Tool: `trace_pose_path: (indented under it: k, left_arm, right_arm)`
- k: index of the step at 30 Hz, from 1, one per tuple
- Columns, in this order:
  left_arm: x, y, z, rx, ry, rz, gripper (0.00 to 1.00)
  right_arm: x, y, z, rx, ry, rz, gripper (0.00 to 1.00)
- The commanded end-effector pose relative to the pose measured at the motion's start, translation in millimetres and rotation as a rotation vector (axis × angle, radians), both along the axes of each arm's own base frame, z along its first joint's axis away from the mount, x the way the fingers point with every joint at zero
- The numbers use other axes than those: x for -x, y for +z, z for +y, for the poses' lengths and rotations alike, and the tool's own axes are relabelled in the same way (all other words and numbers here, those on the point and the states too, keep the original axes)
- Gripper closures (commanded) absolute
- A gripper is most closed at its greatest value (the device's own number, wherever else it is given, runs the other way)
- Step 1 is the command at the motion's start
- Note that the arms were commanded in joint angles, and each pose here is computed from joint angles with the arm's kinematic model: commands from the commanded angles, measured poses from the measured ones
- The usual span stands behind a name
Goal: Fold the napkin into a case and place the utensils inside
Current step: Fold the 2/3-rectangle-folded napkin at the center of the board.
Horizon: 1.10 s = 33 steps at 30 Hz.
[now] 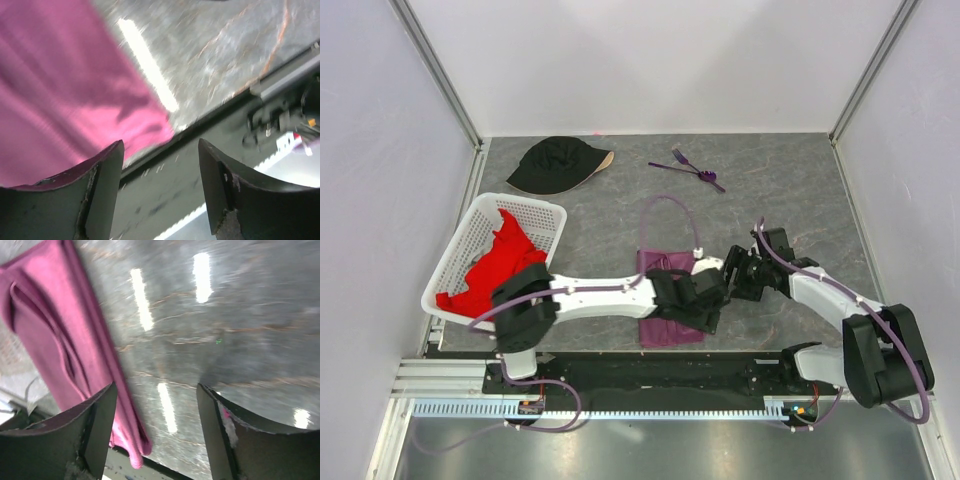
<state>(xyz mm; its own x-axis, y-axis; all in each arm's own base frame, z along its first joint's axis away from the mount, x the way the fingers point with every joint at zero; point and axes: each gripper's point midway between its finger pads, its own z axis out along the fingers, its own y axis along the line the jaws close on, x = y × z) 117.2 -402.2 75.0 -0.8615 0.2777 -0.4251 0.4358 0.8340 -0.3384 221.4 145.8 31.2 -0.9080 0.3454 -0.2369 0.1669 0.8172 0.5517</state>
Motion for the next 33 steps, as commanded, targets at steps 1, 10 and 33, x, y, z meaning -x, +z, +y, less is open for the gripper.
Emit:
trace_pose_path:
  k: [1, 10, 33]
  left_arm:
    - [-9, -20, -14, -0.148, 0.045, -0.093, 0.33]
    - [-10, -38, -14, -0.344, 0.088, -0.159, 0.38]
    - [3, -4, 10, -0.183, 0.065, -0.075, 0.98]
  right_arm:
    - [-6, 9, -26, 0.111, -0.071, -0.007, 0.26]
    - [0, 11, -35, 0.129, -0.067, -0.028, 0.25]
    - [-11, 34, 32, -0.181, 0.189, -0.125, 0.08]
